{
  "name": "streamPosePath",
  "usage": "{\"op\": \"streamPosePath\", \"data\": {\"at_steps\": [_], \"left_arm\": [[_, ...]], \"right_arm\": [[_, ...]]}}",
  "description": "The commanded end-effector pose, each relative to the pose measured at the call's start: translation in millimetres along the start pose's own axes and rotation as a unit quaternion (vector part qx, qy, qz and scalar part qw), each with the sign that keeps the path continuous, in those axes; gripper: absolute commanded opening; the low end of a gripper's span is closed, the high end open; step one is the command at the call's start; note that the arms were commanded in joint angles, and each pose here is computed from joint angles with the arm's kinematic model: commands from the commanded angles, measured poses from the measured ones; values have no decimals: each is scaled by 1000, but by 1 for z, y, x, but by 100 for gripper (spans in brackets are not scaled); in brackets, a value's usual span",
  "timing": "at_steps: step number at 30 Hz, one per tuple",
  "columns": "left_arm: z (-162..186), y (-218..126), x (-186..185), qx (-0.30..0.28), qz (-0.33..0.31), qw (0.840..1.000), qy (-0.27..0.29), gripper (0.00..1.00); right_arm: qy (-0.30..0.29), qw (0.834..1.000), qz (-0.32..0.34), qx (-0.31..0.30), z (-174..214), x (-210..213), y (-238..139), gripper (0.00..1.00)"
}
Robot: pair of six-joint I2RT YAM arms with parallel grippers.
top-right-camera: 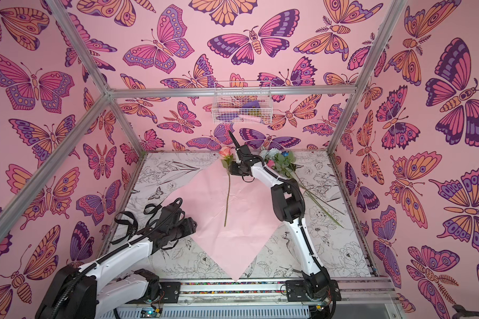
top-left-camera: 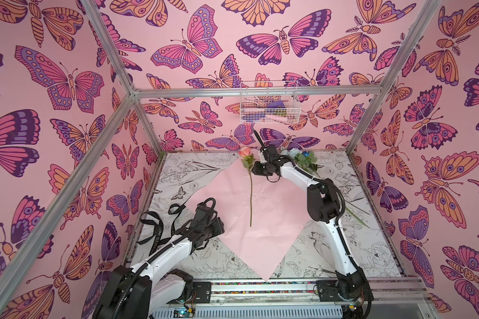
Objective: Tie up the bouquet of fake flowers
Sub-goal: 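Carry the pink rose onto the paper centre and open the right gripper, then move the right gripper back to the flower bunch and grasp a stem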
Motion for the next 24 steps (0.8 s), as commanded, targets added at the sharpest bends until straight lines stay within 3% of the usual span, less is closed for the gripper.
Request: {"op": "streamPosePath", "data": {"at_steps": [1,5,14,19,24], "left_arm": [[-1,-5,2,-2,-5,1000,3,62],[-3,-6,1,-4,-4,1000,7,62],[-7,-4,1,-3,-13,1000,11,59],[-9,-3,2,-3,-17,1000,10,58],[-10,-4,3,-2,-19,1000,8,58]], "right_arm": [[-45,996,26,-66,-19,3,-83,40],[-22,995,80,-61,-2,-43,-127,41],[90,978,182,-49,13,-171,-207,40],[108,968,224,-28,8,-207,-212,39],[84,961,264,18,0,-227,-194,38]]}}
Point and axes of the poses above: each gripper's point midway between its finger pads, its own y axis out along the fingers, its own x axis along the line the jaws close on, z = x × y, the point moved 10 cm from there along -y, back along the fingers, and after that the axes turned 5 degrees about y, right-handed, at the moved point
